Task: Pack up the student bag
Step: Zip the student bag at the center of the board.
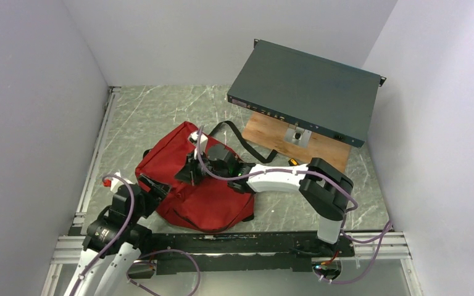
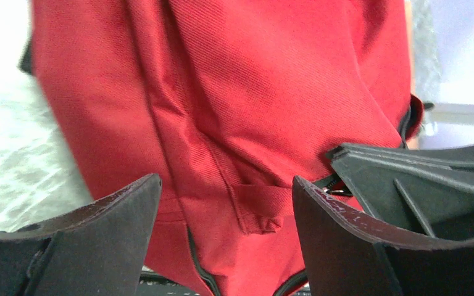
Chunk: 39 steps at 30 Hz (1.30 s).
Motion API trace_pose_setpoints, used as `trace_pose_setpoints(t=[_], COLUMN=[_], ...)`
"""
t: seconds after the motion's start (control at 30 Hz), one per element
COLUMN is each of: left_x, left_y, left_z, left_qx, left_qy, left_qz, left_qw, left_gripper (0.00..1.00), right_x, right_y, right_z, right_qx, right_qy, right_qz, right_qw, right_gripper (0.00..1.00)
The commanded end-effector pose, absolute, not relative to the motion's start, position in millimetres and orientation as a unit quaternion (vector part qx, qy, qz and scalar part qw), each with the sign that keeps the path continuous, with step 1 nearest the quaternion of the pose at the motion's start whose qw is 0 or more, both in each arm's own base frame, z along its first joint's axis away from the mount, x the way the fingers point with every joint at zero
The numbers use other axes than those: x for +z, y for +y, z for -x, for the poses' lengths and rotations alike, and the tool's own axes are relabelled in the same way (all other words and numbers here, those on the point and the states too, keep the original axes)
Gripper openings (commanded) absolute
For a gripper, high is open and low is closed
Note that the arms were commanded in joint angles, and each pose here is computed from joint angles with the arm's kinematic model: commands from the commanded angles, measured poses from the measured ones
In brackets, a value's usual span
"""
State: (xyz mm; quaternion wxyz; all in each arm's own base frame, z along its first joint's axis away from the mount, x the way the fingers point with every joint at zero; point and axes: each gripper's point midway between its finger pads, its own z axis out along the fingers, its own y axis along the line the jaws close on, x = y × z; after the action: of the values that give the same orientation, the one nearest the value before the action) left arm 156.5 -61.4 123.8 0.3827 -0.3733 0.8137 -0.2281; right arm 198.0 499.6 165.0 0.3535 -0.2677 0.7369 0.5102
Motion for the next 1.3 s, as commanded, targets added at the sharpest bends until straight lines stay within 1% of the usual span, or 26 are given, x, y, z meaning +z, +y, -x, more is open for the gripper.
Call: trace_pose_setpoints(t=[0.0,0.13,0.27,0.3,0.37,0.47,0.53,0.6,0.63,0.67,0.7,0.73,0.77,0.93,0.97,1.1,1.2,1.27], left_x=[144.3,154.6,152.5,149.6,142.4,128.9,122.5,114.5,109.8,105.6,104.0,102.4,102.2,100.5,102.2,107.9,109.4,113.6], left_y=[-95.4,-113.2,-126.4,-129.5,-132.6,-127.8,-123.1,-118.4,-116.5,-114.0,-112.3,-111.4,-109.8,-101.8,-96.8,-98.3,-97.3,-99.2], left_z=[-169.9,-172.1,-170.0,-170.1,-173.1,-178.2,-180.8,-182.0,-181.6,-180.1,-179.2,-177.7,-176.2,-164.3,-165.7,-165.5,-165.0,-166.1], left_qx=[-0.334,-0.378,-0.391,-0.393,-0.388,-0.35,-0.322,-0.298,-0.288,-0.28,-0.277,-0.276,-0.277,-0.279,-0.272,-0.284,-0.279,-0.281], left_qy=[0.791,0.78,0.79,0.795,0.805,0.83,0.846,0.859,0.865,0.868,0.868,0.868,0.865,0.856,0.851,0.844,0.847,0.848], left_qz=[0.304,0.228,0.172,0.166,0.162,0.17,0.177,0.183,0.187,0.194,0.204,0.21,0.218,0.252,0.258,0.257,0.258,0.25], left_qw=[0.414,0.443,0.439,0.431,0.42,0.4,0.387,0.374,0.367,0.361,0.358,0.356,0.357,0.356,0.367,0.375,0.372,0.373], left_gripper=[0.83,0.81,0.71,0.71,0.68,0.61,0.47,0.39,0.33,0.22,0.08,0.03,0.0,0.0,0.0,0.0,0.0,0.0], right_x=[211.0,210.5,210.1,210.8,216.6,219.3,222.2,221.6,221.2,221.9,223.7,224.9,226.4,233.6,234.7,225.2,219.1,219.3], right_y=[488.6,483.9,481.4,482.1,486.5,489.2,489.6,486.5,483.9,479.9,474.8,467.9,459.6,407.8,398.9,377.3,373.8,376.6], right_z=[-217.2,-228.2,-238.6,-239.5,-239.1,-240.4,-239.3,-244.1,-248.5,-255.1,-262.1,-271.3,-280.9,-332.8,-341.7,-369.3,-375.8,-372.4], right_qx=[0.534,0.529,0.518,0.519,0.525,0.526,0.523,0.505,0.492,0.475,0.461,0.443,0.424,0.311,0.296,0.242,0.212,0.211], right_qy=[0.745,0.764,0.776,0.776,0.772,0.772,0.771,0.776,0.78,0.782,0.785,0.787,0.788,0.784,0.78,0.778,0.773,0.772], right_qz=[0.15,0.092,0.052,0.05,0.055,0.056,0.063,0.069,0.072,0.074,0.074,0.072,0.071,0.073,0.078,0.111,0.146,0.172], right_qw=[0.371,0.358,0.357,0.355,0.354,0.354,0.357,0.371,0.38,0.395,0.408,0.423,0.441,0.532,0.545,0.569,0.58,0.575], right_gripper=[0.0,0.0,0.0,0.0,0.0,0.0,0.0,0.0,0.0,0.0,0.0,0.0,0.0,0.0,0.0,0.0,0.0,0.0])
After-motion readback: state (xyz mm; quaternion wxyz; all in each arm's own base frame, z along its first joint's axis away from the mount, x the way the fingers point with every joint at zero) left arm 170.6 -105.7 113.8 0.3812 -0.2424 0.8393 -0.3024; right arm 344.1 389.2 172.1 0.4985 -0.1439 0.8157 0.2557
